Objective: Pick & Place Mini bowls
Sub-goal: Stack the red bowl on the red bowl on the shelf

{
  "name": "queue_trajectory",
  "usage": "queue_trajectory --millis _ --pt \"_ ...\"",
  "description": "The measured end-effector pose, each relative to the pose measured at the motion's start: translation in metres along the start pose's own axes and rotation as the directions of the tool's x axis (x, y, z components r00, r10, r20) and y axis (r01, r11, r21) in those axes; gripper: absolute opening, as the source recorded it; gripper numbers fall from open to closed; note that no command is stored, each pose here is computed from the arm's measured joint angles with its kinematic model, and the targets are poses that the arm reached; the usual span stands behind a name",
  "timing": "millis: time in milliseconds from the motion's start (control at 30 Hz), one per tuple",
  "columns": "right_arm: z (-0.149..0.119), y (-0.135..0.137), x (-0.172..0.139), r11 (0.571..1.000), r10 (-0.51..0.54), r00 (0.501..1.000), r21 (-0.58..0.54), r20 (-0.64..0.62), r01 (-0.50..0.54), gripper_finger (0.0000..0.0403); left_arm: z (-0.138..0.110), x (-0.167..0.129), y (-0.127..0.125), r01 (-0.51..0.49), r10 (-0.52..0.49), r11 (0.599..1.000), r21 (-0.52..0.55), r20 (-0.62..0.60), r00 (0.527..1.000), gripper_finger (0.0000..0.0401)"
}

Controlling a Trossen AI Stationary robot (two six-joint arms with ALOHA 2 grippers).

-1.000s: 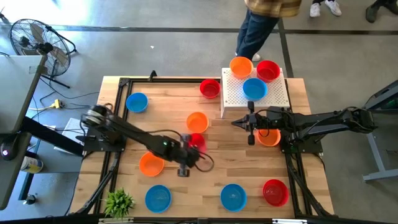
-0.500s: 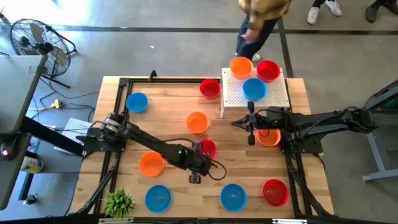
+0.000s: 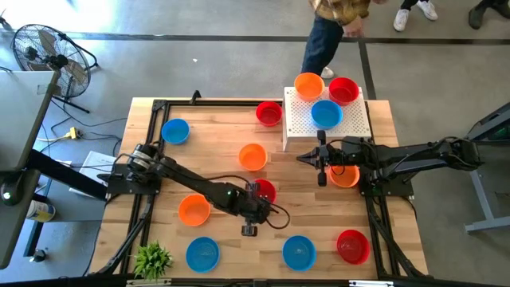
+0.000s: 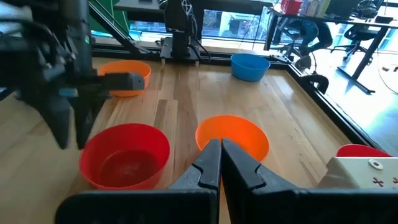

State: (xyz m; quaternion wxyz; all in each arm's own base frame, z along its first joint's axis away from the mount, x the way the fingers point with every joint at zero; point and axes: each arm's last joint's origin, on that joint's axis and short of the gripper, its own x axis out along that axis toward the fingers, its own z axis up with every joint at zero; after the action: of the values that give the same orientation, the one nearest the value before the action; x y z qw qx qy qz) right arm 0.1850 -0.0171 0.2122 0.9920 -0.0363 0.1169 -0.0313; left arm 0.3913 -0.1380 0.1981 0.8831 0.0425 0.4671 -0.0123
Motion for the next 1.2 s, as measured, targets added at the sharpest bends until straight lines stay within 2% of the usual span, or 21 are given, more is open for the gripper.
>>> queue_trajectory --millis 100,200,267,367,500,700,933,1200 --pt "0.000 0.000 0.000 1.000 0.000 1.000 0.001 0.000 0.000 0.0000 0.001 -0.011 -0.003 0.006 -0.007 0.999 0.043 0.013 1.000 0.0129" --pt "0.000 -0.001 0.000 0.999 -0.032 0.999 0.039 -0.001 0.032 0.0000 0.004 -0.030 -0.009 -0.041 0.033 0.993 0.109 0.074 0.997 0.0127" --pt "0.000 -0.002 0.000 0.994 -0.071 0.997 0.078 -0.005 0.071 0.0000 0.001 -0.040 -0.010 -0.065 0.053 0.991 0.113 0.107 0.993 0.0114" --pt "0.000 -0.003 0.000 0.988 -0.101 0.995 0.113 -0.009 0.101 0.0001 -0.008 -0.047 -0.008 -0.050 0.036 0.996 0.076 0.181 0.983 0.0087" --pt "0.000 -0.004 0.000 0.975 -0.155 0.988 0.162 -0.011 0.155 0.0001 -0.032 -0.048 -0.002 -0.014 0.008 1.000 0.018 0.298 0.955 0.0047" --pt "0.001 -0.003 -0.001 0.939 -0.229 0.973 0.260 -0.016 0.225 0.0001 -0.072 -0.060 0.012 0.071 -0.039 0.997 -0.040 0.535 0.844 0.0003" --pt "0.021 0.014 0.002 0.895 -0.265 0.961 0.352 -0.080 0.275 0.0001 -0.118 -0.075 0.046 0.052 0.053 0.990 -0.128 0.698 0.714 0.0004" --pt "0.048 0.044 0.018 0.860 -0.253 0.928 0.376 -0.273 0.344 0.0001 -0.165 -0.077 0.080 0.029 0.159 0.977 -0.212 0.811 0.563 0.0001"
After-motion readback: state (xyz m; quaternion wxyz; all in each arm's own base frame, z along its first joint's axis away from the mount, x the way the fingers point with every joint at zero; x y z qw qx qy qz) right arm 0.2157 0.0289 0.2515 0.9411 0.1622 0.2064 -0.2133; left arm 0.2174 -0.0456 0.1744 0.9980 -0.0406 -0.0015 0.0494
